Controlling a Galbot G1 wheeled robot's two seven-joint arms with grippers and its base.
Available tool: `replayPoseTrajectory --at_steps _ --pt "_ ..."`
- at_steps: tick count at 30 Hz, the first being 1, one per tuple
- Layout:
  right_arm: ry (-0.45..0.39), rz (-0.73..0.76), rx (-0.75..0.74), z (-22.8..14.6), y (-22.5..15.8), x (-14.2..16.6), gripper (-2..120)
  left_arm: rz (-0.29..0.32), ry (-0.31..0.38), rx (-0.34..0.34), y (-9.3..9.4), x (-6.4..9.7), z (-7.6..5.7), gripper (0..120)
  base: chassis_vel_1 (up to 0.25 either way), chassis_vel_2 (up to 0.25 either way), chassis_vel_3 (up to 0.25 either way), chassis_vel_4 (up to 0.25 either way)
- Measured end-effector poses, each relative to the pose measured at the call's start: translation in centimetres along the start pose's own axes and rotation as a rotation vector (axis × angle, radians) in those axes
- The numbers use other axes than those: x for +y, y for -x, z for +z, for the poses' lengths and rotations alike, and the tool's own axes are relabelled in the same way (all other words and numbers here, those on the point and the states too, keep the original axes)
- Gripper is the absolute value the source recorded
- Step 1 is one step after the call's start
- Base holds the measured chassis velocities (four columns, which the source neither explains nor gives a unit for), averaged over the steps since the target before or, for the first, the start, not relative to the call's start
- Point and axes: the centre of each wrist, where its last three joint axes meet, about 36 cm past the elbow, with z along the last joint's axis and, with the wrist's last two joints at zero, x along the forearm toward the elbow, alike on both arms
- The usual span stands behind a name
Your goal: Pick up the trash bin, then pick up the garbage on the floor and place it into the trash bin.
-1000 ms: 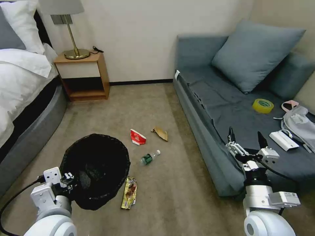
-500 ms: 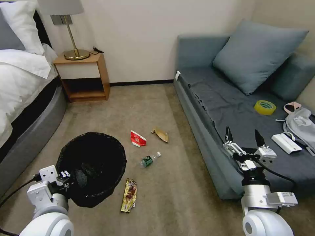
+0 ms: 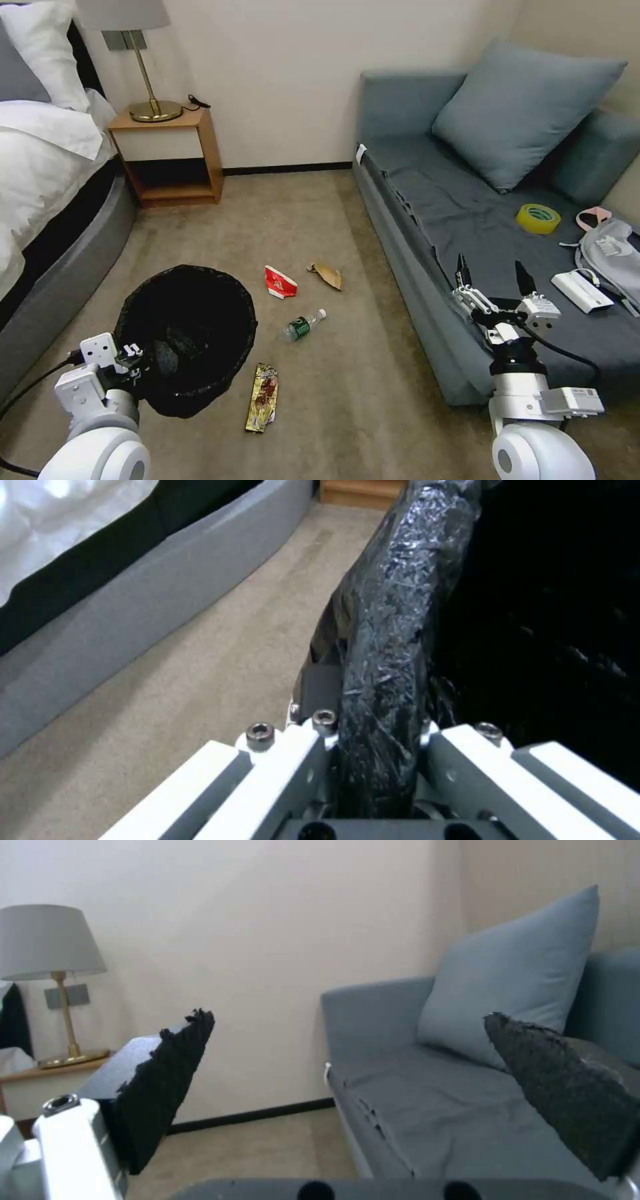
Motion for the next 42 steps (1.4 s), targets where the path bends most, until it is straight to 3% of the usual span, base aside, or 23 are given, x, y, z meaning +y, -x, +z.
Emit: replayPoseTrajectory --at_steps 27,31,34,42 --pt "0.025 -0.059 -0.020 0.0 0.4 0.5 100 -0.006 0.000 -0.006 0.0 0.2 -0.1 2 -0.014 0.010 0.013 -0.013" --pt "0.065 -0.087 -0.020 -0.5 1.5 0.7 100 -0.006 0.000 -0.007 0.1 0.3 -0.1 2 0.000 0.000 0.000 0.000" --pt "0.145 -0.109 0.033 -1.0 2.8 1.3 100 -0.004 -0.002 -0.009 0.2 0.4 -0.1 2 0.000 0.000 0.000 0.000" --pt "0.235 -0.173 0.170 0.0 4.4 3.3 100 -0.003 -0.006 -0.015 0.4 0.5 -0.2 2 0.000 0.000 0.000 0.000"
